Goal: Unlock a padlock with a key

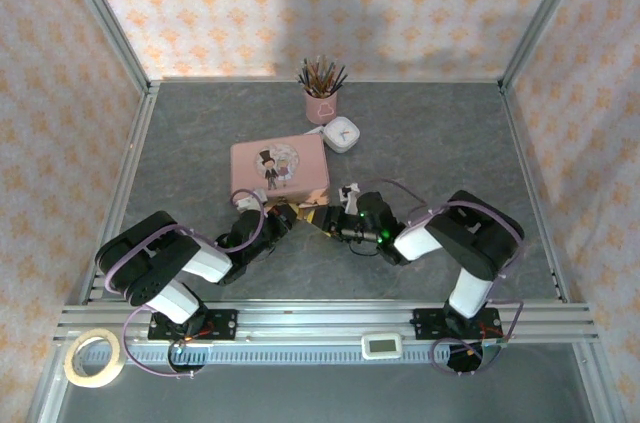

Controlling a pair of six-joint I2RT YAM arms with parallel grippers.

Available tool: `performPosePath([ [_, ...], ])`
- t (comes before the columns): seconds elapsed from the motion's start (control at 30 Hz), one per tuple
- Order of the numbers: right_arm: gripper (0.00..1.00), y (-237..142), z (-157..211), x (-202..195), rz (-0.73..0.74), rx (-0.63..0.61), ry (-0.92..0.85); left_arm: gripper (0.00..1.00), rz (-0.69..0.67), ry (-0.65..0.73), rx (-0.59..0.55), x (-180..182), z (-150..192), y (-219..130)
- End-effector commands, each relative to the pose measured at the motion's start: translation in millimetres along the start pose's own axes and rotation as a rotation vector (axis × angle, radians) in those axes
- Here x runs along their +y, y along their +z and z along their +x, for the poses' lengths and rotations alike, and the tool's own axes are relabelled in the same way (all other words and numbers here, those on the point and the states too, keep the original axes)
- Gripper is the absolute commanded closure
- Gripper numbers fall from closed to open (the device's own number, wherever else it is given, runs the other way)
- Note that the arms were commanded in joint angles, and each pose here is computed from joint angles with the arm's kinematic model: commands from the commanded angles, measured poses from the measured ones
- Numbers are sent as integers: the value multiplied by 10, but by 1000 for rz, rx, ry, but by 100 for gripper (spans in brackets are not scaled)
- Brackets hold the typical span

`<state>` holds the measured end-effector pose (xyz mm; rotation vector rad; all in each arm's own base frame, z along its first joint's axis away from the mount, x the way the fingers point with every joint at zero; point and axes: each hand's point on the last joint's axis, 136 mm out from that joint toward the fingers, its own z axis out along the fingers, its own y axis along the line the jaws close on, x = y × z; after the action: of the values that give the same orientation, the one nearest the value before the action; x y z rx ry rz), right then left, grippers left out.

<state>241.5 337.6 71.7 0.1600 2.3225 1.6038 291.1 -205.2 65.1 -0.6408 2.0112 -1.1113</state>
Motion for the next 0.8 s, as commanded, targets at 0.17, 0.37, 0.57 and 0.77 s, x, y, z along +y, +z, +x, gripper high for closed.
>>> performPosePath([
  [0.17, 66, 14, -30, 146, -155, -16, 101, 100, 210, -106, -9, -444, -53, -82],
  [0.37, 69, 5, -96, 170, -207, -53, 150, 100, 221, -117, 0, -446, -34, -82],
  [0.57, 71, -53, -185, 148, -257, -99, 213, 100, 217, -117, -1, -430, -36, -109],
  [0.77, 77, -1, -199, 175, -294, -88, 238, 100, 223, -117, 1, -452, -37, -124],
])
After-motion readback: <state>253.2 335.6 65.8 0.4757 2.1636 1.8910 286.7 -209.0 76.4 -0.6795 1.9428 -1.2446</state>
